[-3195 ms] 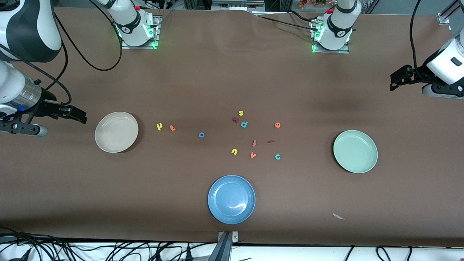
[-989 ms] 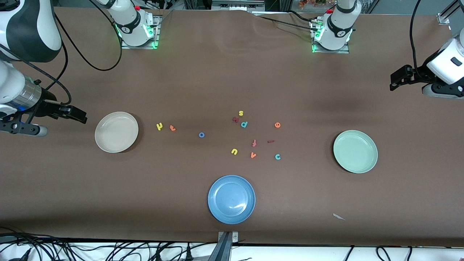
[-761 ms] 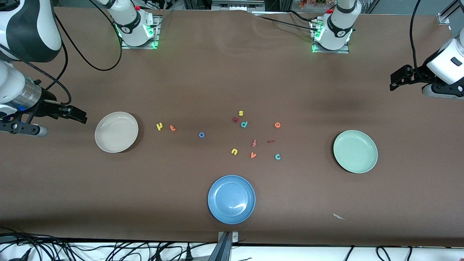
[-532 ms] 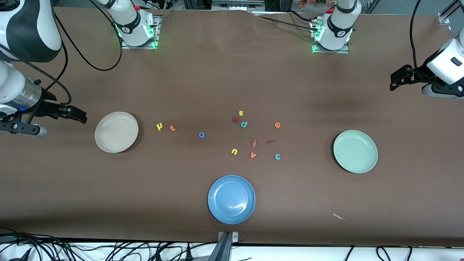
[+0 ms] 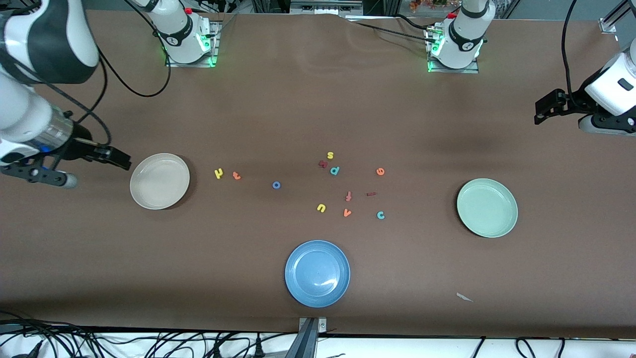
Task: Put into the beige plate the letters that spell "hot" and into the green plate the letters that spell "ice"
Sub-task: 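Grasp the yellow h with the right gripper while the left gripper reaches out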
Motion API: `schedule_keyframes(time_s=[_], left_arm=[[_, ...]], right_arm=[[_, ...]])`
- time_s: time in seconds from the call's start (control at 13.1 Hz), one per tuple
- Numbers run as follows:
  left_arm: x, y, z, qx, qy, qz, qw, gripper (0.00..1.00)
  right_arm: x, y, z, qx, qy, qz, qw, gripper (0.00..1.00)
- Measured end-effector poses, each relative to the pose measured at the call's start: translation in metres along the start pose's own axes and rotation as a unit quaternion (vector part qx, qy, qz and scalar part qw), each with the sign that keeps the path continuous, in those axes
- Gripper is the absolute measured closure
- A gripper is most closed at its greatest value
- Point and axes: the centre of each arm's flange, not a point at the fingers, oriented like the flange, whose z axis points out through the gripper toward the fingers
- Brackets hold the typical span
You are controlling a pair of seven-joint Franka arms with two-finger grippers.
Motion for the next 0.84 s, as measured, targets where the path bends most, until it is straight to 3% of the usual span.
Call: schedule_keyframes(time_s=[0.3, 0.61, 0.84], left_arm=[[0.0, 0.0, 0.0, 0.0, 0.0, 0.0, 1.0, 0.0], [0.0, 0.0, 0.0, 0.0, 0.0, 0.0, 1.0, 0.0], [0.0, 0.001, 0.0, 0.0, 0.0, 0.001, 1.0, 0.0]], right_arm=[[-0.019, -0.042, 0.041, 0.017, -0.022, 0.026, 0.999, 0.0], [-0.045, -0.065, 0.096, 0.014, -0.05, 0.006, 0.999, 0.0], [-0.067, -0.09, 0.133, 0.021, -0.043, -0.033, 0.998, 0.0]])
